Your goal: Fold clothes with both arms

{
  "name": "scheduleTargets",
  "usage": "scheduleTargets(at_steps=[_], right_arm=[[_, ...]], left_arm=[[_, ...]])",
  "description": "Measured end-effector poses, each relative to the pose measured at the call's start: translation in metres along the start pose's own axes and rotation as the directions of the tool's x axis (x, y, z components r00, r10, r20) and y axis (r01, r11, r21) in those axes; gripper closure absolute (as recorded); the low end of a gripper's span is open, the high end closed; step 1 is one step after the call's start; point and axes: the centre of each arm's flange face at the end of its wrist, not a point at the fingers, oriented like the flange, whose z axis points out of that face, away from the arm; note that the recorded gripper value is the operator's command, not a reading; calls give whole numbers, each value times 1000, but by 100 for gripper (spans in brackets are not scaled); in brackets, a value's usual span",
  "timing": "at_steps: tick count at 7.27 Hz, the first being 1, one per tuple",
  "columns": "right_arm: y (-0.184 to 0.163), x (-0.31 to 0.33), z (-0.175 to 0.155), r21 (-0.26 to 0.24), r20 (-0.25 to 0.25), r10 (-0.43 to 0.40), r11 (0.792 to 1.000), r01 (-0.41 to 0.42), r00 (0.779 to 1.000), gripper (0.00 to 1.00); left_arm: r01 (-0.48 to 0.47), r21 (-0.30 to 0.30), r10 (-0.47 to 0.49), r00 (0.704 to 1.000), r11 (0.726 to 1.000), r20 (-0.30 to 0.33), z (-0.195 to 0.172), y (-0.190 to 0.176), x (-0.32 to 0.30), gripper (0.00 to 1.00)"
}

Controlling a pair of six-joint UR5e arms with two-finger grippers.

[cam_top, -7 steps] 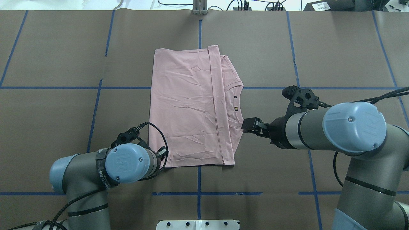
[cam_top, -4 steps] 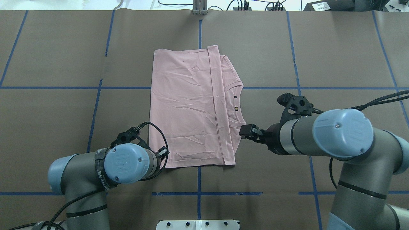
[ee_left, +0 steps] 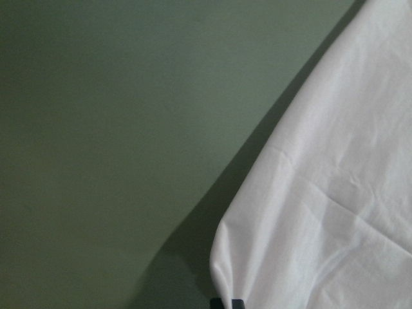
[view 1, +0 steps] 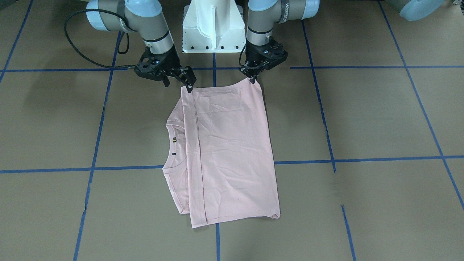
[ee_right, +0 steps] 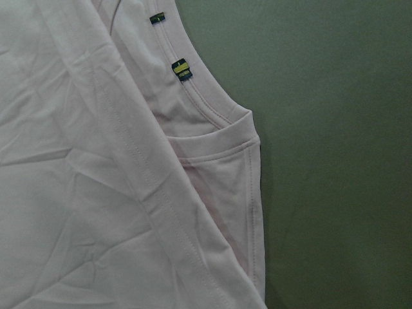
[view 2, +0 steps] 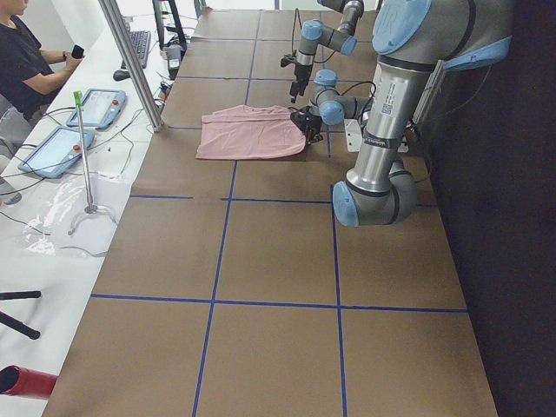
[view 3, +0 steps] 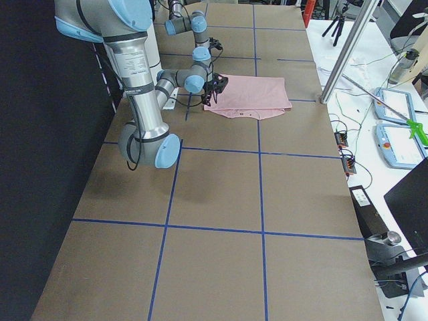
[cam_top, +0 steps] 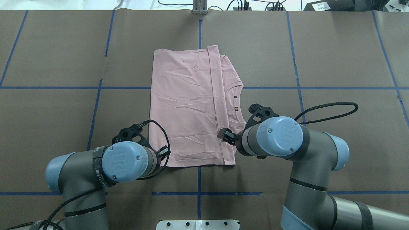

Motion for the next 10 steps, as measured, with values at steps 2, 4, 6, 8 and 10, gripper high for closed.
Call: scheduleTargets(at_steps=[2,4,6,8,10], right_arm=[[1,-6,28,8,-41,18,1000,-17,999,0],[1,-14,52,25,-74,27,999,-25,997,1],[1,-15,58,29,-87,29,999,-26,996,1],[1,-13,60,33,-108,31,999,-28,994,5],[1,-13,59,33,-112,32,999,-28,993,36]], left_arm=[[-8,-1,8,1000,1000,-6,-3,-1,1,100],[-9,-1,9,1000,1000,-7,-3,-1,1,100],[-7,0,7,1000,1000,-9,-4,-1,1,100],[-4,-2,4,1000,1000,-9,-4,-1,1,100],[-3,-2,3,1000,1000,-9,-5,-1,1,100]])
